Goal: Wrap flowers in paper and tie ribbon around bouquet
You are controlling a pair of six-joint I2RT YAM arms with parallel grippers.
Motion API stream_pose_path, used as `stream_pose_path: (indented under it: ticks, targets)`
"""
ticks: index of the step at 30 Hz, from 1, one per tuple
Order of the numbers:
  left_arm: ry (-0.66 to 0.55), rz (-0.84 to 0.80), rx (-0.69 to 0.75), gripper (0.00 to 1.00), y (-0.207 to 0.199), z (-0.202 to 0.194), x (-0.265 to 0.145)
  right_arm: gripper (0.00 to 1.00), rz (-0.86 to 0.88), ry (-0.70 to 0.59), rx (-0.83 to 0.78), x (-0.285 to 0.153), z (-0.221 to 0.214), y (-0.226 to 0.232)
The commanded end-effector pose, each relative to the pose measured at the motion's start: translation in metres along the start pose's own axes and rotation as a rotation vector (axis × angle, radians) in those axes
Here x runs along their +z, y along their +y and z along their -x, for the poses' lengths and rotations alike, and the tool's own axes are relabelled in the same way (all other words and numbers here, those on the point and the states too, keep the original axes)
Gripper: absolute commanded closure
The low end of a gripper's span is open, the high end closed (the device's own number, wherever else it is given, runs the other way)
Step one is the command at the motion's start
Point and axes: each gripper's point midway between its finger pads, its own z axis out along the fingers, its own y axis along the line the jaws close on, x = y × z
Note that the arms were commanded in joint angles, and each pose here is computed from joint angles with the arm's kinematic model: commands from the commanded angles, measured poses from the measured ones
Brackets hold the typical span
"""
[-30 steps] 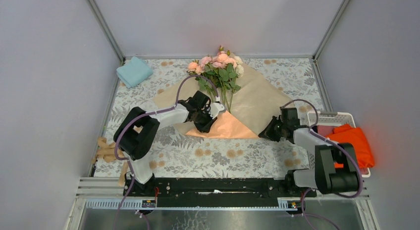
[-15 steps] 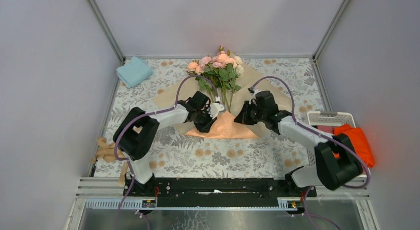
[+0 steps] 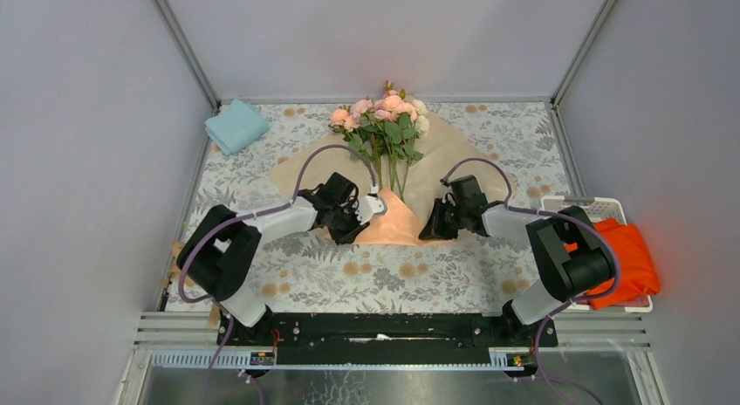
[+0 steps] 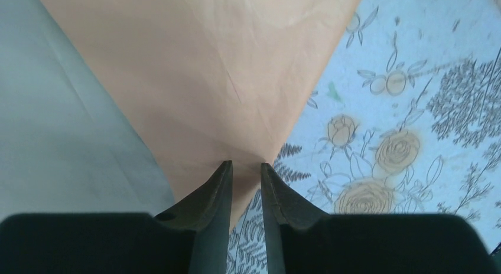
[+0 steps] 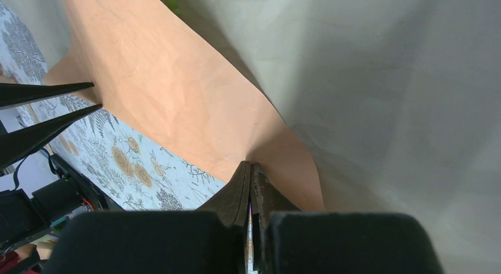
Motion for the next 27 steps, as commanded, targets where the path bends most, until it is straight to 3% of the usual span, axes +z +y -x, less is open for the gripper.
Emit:
stream_pose_path:
  ticks: [1, 16, 19, 23, 27]
  targets:
    - [0.158, 0.017, 0.048, 0.69, -0.002, -0.058, -0.008, 1.00, -0.076, 0.035, 0.025, 0.002, -0.015, -0.025]
    - [0.263, 0.088, -0.095, 0.70, 0.019, -0.137, -0.050, 1.00, -0.109, 0.061, 0.027, -0.004, -0.023, -0.034]
    - [0.195, 0.112, -0.098, 0.69, 0.026, -0.108, -0.068, 1.00, -0.107, 0.063, 0.018, -0.005, -0.023, -0.034]
    - [0.034, 0.138, -0.051, 0.70, 0.035, -0.026, -0.087, 1.00, -0.092, 0.054, 0.009, -0.006, -0.020, -0.030]
    - [-0.041, 0.078, 0.061, 0.71, 0.007, 0.051, -0.068, 1.00, -0.090, 0.042, -0.002, -0.008, -0.017, -0.028]
